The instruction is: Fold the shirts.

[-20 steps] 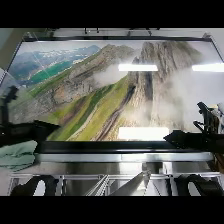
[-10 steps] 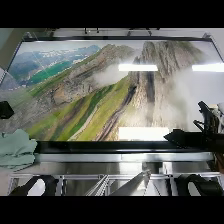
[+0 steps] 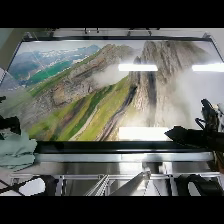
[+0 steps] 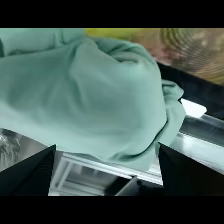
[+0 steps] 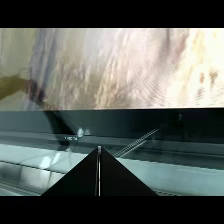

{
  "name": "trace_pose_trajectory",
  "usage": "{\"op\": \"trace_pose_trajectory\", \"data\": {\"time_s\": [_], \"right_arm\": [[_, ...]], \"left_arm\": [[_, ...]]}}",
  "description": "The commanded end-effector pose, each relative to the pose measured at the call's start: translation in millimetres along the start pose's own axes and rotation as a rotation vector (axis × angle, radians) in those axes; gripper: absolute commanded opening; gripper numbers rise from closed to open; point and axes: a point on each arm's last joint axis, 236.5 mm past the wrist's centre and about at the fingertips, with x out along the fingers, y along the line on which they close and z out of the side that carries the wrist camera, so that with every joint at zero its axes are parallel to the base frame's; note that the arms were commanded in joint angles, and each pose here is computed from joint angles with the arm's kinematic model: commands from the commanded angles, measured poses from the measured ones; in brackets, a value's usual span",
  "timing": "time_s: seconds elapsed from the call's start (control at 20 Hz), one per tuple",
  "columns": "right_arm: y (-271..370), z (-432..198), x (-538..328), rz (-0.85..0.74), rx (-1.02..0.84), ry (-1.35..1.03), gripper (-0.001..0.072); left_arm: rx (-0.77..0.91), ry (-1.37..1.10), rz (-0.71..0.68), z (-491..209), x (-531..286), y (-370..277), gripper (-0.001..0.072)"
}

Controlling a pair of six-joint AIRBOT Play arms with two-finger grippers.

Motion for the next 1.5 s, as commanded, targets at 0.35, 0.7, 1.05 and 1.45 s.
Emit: {"op": "trace_pose_trajectory", "data": {"time_s": [0.35,0.7,1.05,1.45], "right_arm": [[0,1,0,0.000,0.001,-0.004,0.0015],[0,1,0,0.000,0.000,-0.004,0.0015],[0,1,0,0.000,0.001,-0.004,0.0015],[0,1,0,0.000,0.001,-0.004,0.0014]], "left_arm": [[-0.029,0.341,-0.047,-22,61,6,-0.0002],[0.105,-0.036,-0.403,30,-36,-93,0.0015],[0.748,-0.701,-0.926,-33,-286,-303,0.0018],[0.866,-0.491,-0.810,-43,-227,-339,0.0335]]}}
